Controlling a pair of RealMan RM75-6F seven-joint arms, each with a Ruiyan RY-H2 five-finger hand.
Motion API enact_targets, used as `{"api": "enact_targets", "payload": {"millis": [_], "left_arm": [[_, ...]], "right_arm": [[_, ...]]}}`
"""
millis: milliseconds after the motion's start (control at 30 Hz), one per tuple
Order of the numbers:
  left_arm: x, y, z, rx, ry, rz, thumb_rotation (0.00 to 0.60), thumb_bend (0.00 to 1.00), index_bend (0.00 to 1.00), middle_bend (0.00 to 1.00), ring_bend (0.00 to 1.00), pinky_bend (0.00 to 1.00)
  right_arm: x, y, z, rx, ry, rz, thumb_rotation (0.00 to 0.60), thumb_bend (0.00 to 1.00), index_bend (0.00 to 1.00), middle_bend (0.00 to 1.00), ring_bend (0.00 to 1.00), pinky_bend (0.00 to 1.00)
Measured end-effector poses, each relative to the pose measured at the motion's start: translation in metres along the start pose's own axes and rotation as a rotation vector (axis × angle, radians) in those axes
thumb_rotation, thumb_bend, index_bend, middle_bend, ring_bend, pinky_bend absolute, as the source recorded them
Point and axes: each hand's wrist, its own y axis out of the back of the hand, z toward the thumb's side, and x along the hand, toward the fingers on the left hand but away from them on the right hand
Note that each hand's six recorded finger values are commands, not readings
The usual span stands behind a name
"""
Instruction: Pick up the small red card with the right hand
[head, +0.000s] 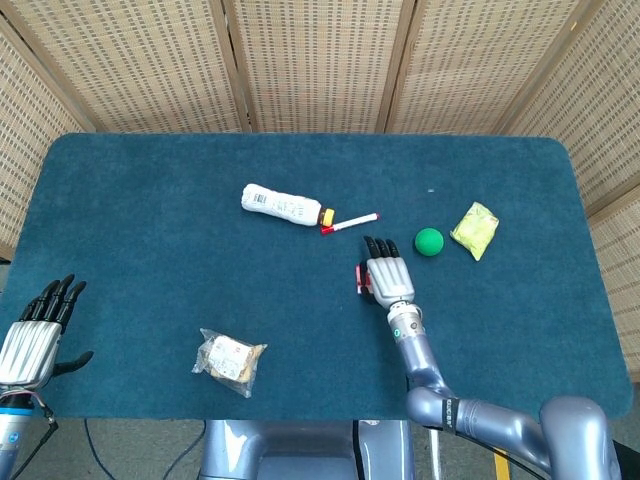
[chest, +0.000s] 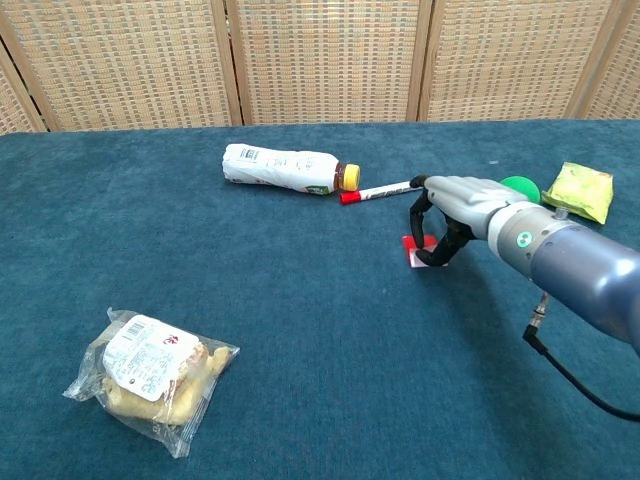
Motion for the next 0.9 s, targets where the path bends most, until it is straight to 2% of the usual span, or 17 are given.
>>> {"api": "enact_targets", "payload": {"millis": [433,900], "left_arm": [[0.001,-0.002,-0.001,0.005,0.005,-0.007,0.6,0.15,0.0,0.0,0.0,0.16],[0.002,-0.002,-0.003,0.005,0.012,-0.003,0.6,0.15,0.0,0.0,0.0,0.16]], "right_arm": [[-0.016,0.019,0.003,0.033,-0.012,-0.036,0.6,0.54,0.64,0.09,0.0,0.03],[-0.032,0.028,0.005,0.043,-0.029,-0.072,0.6,0.54,0.63,0.1,0.0,0.04]]}}
